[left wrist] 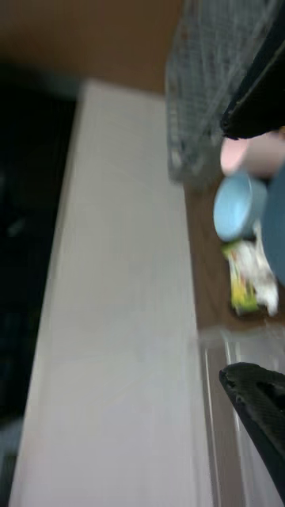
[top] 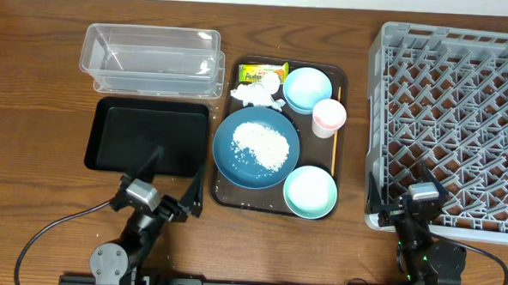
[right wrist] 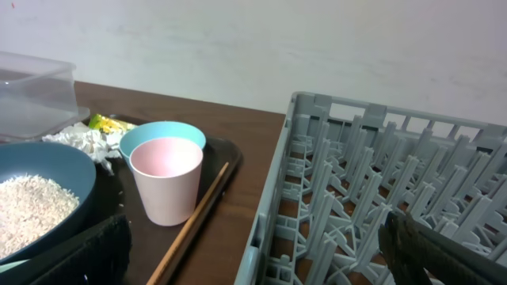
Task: Sort waste into correct bins and load items into the dishwasher rack
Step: 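Reach the left gripper to the blue rice plate and grasp its rim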
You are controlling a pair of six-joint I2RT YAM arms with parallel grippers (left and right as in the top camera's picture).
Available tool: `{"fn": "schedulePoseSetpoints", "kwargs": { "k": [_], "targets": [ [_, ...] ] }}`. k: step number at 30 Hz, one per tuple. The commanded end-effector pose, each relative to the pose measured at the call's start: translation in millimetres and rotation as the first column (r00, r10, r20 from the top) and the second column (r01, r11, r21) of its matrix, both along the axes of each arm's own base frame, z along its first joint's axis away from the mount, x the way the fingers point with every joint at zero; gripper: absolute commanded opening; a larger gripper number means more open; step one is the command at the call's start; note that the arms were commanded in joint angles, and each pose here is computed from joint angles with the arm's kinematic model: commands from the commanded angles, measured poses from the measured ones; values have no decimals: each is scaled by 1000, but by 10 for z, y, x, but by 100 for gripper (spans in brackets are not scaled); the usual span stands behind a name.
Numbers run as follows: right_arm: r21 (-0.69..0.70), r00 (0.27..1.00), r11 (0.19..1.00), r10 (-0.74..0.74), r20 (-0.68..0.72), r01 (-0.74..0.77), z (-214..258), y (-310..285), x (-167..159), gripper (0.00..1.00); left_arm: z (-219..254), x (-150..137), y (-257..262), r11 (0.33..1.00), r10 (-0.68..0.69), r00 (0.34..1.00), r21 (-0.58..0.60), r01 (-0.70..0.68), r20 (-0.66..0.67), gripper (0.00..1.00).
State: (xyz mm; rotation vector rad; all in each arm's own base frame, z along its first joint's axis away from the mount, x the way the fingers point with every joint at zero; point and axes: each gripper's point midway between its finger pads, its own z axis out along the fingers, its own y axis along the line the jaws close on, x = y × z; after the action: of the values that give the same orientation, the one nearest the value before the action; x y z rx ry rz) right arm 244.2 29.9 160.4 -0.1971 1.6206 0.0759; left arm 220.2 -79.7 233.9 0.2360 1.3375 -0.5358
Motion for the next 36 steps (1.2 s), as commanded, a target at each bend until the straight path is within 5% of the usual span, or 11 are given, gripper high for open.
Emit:
{"fn": "schedulePoseSetpoints", "kwargs": {
  "k": [1,6,11,16,20,24,27,32,36],
  "targets": [
    [-10,1000,1000,1,1,-1,-8,7,-3,99,18,-80,-118,993,-102,994,-65,100,-31,92],
    [-10,1000,1000,1,1,-1,-8,7,-3,99,154,-40,-64,989,-84,993,-128,72,-89,92],
    [-10,1000,1000,1,1,-1,-8,7,-3,99,299,135,-53,998,-48,943,-48,34,-328,92],
    [-10,1000,1000,1,1,-1,-8,7,-3,99,272,261,-180,982,-88,735,64,175,-673,92],
    [-10,1000,1000,1,1,-1,-8,7,-3,99,350,323,-360,957,-213,533,-64,283,-819,92],
    [-10,1000,1000,1,1,-1,-8,7,-3,99,367,581,-488,931,-297,471,-142,337,-830,92],
    [-10,1000,1000,1,1,-1,-8,7,-3,99,183,752,-491,956,-213,416,-100,277,-884,92],
    [-10,1000,1000,1,1,-1,-8,7,-3,99,-190,914,-549,959,133,318,202,197,-939,92],
    [-10,1000,1000,1,1,-1,-8,7,-3,99,-320,1016,-900,903,232,360,337,266,-904,92]
  ]
}}
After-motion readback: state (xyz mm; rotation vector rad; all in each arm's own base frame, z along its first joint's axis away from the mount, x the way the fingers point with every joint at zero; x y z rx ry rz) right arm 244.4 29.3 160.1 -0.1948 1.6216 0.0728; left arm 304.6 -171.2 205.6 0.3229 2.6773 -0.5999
